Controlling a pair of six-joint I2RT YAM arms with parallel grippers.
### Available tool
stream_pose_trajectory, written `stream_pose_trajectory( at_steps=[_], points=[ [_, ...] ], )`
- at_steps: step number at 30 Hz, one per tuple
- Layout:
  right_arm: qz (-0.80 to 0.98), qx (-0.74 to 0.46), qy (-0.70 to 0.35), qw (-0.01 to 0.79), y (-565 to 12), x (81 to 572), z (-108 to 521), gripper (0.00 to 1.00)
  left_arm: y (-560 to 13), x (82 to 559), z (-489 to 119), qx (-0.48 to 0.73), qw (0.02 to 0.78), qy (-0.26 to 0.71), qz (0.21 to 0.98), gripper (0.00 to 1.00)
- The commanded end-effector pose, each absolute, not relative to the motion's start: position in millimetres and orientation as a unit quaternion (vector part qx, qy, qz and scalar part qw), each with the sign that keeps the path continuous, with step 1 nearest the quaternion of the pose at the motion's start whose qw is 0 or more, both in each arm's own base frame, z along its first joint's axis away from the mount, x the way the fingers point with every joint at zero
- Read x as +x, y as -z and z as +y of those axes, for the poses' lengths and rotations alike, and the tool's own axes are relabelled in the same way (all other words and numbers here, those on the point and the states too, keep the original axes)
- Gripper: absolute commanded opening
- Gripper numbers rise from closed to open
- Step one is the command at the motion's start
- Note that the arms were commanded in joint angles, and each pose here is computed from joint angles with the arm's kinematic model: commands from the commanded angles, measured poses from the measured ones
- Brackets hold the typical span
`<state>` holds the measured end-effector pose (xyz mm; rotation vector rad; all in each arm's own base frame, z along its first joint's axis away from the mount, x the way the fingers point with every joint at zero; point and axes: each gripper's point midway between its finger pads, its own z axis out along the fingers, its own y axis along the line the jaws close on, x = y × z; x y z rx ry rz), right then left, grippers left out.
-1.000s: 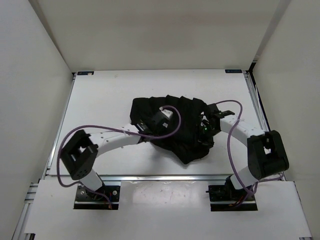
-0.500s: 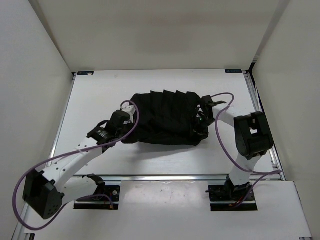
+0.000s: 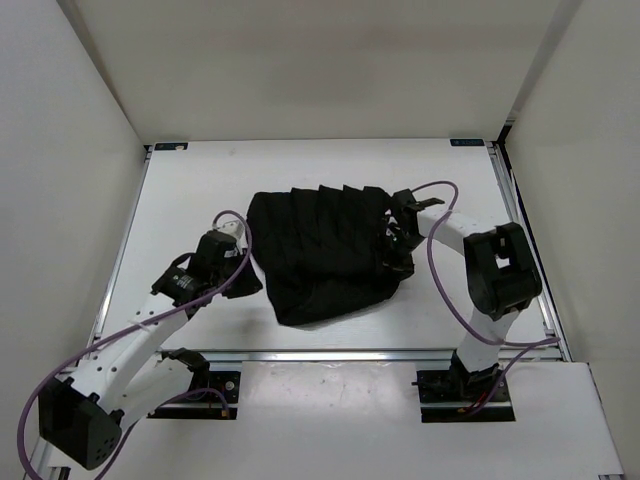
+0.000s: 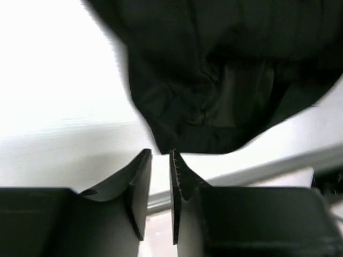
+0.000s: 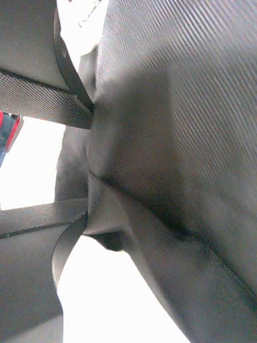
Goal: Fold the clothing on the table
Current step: Flatten the skirt out
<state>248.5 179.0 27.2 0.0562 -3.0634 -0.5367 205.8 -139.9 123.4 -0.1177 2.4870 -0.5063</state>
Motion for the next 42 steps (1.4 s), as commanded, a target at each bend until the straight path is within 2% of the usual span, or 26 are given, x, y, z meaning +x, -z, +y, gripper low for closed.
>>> stream_pose_trajectory(
  at_steps=[1, 2, 3, 7, 11, 16, 19, 21, 24, 35, 42],
  points=[
    [-0.975, 0.073, 0.201, -0.06, -85, 268, 196, 0.6, -147, 204, -168, 0.021, 0.298, 0.249, 0.921, 0.32],
    [-0.972, 0.079, 0.211, -0.072, -99, 273, 203, 0.6, -148, 206, -174, 0.035, 0.293, 0.252, 0.922, 0.32],
    [-0.968, 0.089, 0.216, -0.088, -111, 278, 210, 0.6, -158, 208, -184, 0.057, 0.297, 0.266, 0.915, 0.37],
    [-0.959, 0.117, 0.234, -0.112, -137, 281, 228, 0.6, -151, 228, -207, 0.071, 0.301, 0.252, 0.917, 0.39],
    [-0.954, 0.126, 0.243, -0.12, -142, 279, 235, 0.6, -123, 249, -218, 0.037, 0.287, 0.228, 0.93, 0.37],
    [-0.955, 0.115, 0.241, -0.127, -143, 272, 226, 0.6, -104, 260, -232, 0.044, 0.262, 0.187, 0.946, 0.41],
    [-0.954, 0.105, 0.247, -0.133, -142, 271, 218, 0.6, -98, 270, -231, 0.03, 0.276, 0.162, 0.947, 0.43],
    [-0.953, 0.101, 0.252, -0.137, -145, 267, 215, 0.61, -94, 272, -237, 0.035, 0.276, 0.155, 0.948, 0.48],
    [-0.952, 0.087, 0.255, -0.143, -145, 266, 209, 0.61, -82, 275, -238, 0.038, 0.258, 0.131, 0.956, 0.45],
    [-0.952, 0.07, 0.264, -0.141, -141, 262, 192, 0.61, -65, 272, -227, 0.059, 0.247, 0.04, 0.966, 0.49],
    [-0.95, 0.052, 0.269, -0.146, -138, 264, 177, 0.61, -62, 264, -212, 0.02, 0.242, 0.049, 0.969, 0.53]
  ],
)
